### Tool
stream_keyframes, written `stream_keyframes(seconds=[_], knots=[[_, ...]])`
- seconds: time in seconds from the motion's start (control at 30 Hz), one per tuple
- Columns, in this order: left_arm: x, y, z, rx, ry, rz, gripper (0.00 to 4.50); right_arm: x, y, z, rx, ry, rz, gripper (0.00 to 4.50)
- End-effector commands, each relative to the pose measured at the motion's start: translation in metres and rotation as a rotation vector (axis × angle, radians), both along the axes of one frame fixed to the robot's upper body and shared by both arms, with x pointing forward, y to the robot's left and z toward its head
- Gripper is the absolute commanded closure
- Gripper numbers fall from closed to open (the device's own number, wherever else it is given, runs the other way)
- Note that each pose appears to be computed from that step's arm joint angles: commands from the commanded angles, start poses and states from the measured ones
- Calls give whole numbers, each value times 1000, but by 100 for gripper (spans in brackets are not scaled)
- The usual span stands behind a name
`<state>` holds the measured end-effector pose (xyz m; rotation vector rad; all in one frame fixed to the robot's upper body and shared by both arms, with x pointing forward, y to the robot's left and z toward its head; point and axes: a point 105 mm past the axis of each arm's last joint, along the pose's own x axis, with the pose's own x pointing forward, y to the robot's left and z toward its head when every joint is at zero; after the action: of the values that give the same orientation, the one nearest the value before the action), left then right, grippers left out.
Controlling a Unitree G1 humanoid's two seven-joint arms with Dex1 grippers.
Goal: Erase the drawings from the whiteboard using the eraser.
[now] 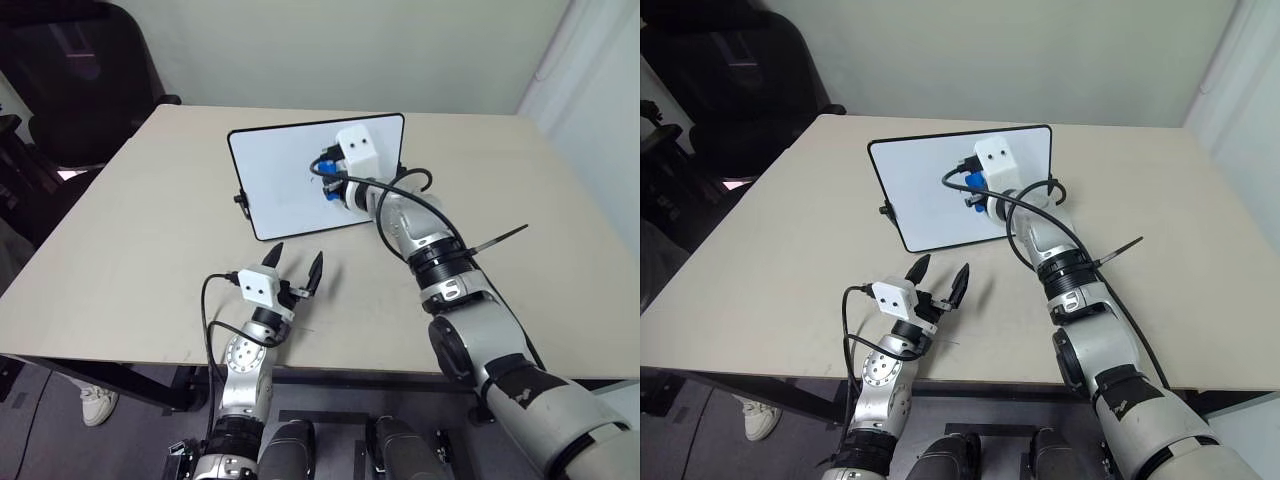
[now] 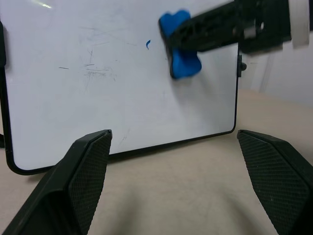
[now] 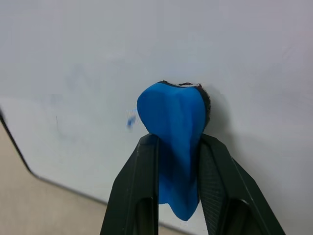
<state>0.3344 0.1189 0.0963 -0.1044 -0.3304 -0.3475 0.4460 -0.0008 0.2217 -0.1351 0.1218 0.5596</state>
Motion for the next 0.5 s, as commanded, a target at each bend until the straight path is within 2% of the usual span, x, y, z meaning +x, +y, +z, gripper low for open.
stream_keyframes(seconds=[0.03,0.5], knots=[[-2,-2,13,1,-52,-5,0,-3,3,39,41,-122,8,344],[-2,3,7,3,-43,2,0,-17,38,-13,-54,10,103,344]])
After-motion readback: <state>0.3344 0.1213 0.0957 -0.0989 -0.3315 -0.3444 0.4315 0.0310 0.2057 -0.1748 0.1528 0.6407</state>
